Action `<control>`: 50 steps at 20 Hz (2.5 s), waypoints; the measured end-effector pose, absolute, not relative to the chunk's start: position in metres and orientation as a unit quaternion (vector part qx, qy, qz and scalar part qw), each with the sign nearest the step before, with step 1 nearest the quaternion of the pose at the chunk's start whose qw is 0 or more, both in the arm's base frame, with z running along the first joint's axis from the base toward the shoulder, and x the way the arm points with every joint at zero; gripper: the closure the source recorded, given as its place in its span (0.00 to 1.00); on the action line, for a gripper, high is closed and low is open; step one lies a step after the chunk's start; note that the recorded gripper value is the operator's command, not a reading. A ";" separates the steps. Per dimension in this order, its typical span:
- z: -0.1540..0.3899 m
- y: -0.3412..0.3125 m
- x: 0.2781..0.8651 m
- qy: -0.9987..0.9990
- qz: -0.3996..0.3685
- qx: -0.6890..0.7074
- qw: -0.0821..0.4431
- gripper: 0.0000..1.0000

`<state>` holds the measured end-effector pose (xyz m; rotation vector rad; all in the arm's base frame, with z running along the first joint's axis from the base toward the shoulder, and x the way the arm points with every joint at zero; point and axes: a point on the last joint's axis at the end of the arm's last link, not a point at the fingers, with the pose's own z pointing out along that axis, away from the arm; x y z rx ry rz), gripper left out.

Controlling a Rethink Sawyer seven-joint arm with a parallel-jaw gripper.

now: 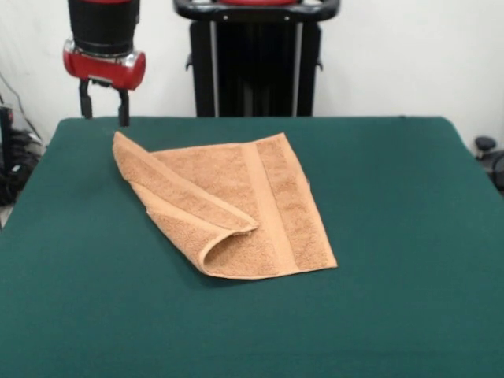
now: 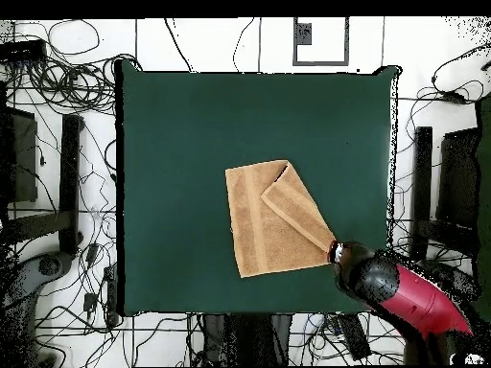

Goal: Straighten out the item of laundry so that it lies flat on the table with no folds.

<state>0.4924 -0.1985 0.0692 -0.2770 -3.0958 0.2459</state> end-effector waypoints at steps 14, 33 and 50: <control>0.093 -0.156 0.531 -0.996 0.081 -0.043 0.010 0.00; 0.088 -0.108 0.591 -0.996 0.086 0.004 -0.017 0.00; 0.093 -0.080 0.618 -0.997 0.074 0.007 -0.012 0.00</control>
